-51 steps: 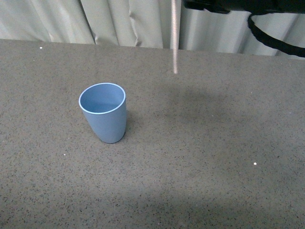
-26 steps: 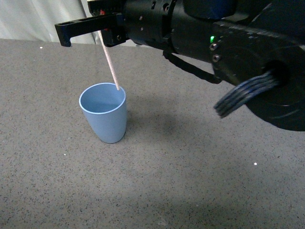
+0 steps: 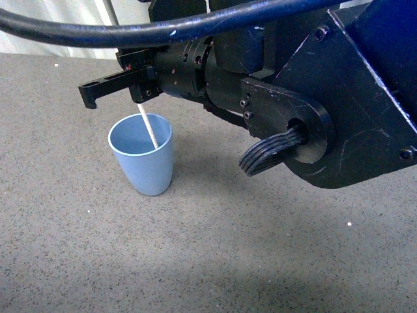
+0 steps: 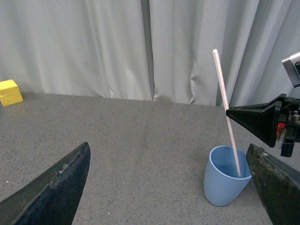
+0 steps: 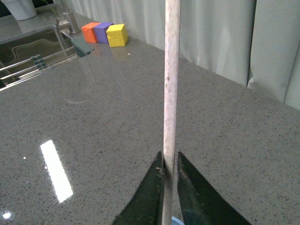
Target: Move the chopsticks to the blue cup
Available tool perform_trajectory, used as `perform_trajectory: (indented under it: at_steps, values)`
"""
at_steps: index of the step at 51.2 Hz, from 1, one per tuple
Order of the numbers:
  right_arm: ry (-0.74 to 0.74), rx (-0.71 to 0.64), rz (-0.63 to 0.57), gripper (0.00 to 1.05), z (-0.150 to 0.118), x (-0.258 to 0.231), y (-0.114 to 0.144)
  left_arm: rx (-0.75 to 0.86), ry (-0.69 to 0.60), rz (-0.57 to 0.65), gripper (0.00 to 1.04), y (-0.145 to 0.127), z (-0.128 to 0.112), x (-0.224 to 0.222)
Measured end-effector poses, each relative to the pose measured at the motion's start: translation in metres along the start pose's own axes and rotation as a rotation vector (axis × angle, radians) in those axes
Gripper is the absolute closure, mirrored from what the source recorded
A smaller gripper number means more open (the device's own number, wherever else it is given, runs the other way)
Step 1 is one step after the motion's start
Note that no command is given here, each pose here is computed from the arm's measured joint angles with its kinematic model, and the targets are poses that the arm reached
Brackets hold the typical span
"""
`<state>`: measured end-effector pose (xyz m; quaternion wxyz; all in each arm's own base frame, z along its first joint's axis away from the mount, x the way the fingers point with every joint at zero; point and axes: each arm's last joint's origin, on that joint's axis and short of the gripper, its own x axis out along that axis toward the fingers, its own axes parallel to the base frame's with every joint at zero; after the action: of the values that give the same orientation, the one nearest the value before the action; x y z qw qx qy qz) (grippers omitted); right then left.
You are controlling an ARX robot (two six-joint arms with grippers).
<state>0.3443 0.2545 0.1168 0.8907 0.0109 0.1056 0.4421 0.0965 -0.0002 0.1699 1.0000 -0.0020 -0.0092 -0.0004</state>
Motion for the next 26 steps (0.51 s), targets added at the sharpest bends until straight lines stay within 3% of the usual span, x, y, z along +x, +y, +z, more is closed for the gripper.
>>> perform_trajectory:
  at_steps: [16,21,26]
  values:
    - [0.004,0.024,-0.001,0.45,0.003,-0.018,-0.001,0.000,0.000,0.000,0.07,0.000,0.000,0.000]
    - [-0.018,0.024,-0.055,0.27,0.011,-0.029,-0.003,0.000,0.000,0.000,0.07,0.000,0.000,0.000]
    - [-0.018,0.034,-0.184,0.13,0.016,-0.040,-0.010,0.000,0.000,0.000,0.07,0.000,0.000,0.000]
